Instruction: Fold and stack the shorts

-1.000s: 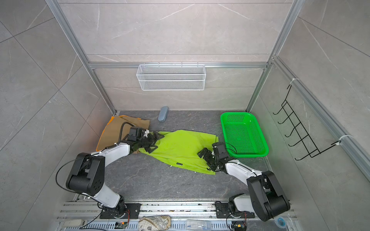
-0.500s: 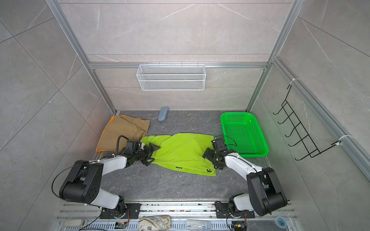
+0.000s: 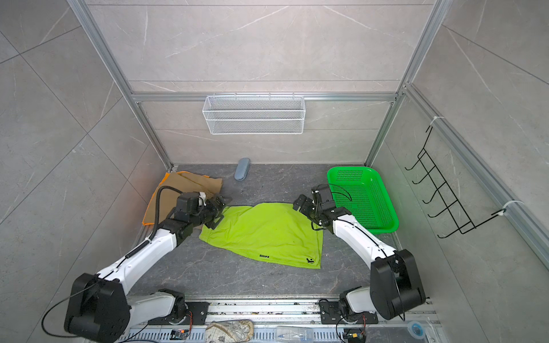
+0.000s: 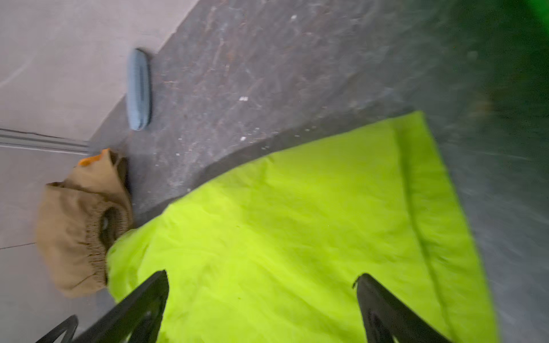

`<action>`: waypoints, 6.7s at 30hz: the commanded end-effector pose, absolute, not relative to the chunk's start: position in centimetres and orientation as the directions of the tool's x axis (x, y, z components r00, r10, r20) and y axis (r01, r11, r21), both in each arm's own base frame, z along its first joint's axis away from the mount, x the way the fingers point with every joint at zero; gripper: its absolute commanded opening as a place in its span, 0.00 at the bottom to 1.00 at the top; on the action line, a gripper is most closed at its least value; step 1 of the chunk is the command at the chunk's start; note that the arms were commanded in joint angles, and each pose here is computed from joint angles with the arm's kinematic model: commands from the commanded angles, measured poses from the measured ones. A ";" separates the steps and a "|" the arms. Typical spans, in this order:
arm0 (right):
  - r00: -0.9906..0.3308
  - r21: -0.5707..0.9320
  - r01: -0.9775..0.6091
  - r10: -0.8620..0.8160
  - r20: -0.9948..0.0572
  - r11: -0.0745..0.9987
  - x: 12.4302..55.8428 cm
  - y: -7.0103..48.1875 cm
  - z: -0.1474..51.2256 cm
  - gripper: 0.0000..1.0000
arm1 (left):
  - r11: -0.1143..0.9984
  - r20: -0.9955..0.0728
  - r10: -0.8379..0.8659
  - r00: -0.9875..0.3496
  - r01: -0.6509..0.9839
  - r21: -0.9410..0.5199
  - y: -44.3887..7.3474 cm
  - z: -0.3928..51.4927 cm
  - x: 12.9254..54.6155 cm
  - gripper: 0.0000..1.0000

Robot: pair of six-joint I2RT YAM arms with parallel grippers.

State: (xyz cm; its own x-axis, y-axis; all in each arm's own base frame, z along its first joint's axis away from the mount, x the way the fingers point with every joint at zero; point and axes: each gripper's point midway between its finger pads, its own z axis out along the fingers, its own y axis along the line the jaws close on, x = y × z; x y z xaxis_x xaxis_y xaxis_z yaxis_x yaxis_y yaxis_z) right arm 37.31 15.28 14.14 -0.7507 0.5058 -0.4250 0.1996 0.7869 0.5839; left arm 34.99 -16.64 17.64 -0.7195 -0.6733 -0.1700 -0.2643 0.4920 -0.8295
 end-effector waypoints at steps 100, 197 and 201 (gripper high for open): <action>-0.868 0.180 0.174 0.237 -0.436 0.968 31.5 10.4 5.8 1.00 | 0.853 -0.278 -0.399 -0.874 -0.243 -0.461 -8.2 9.1 32.4 0.00; -0.876 0.247 0.306 0.373 -0.305 0.920 38.7 11.6 -0.7 1.00 | 0.995 -0.211 -0.010 -0.977 -0.029 0.091 -9.1 11.8 36.5 0.00; -0.865 0.276 0.275 0.362 -0.347 0.921 40.4 12.4 2.5 1.00 | 0.993 -0.241 0.001 -0.970 -0.027 0.115 -8.6 14.0 37.4 0.00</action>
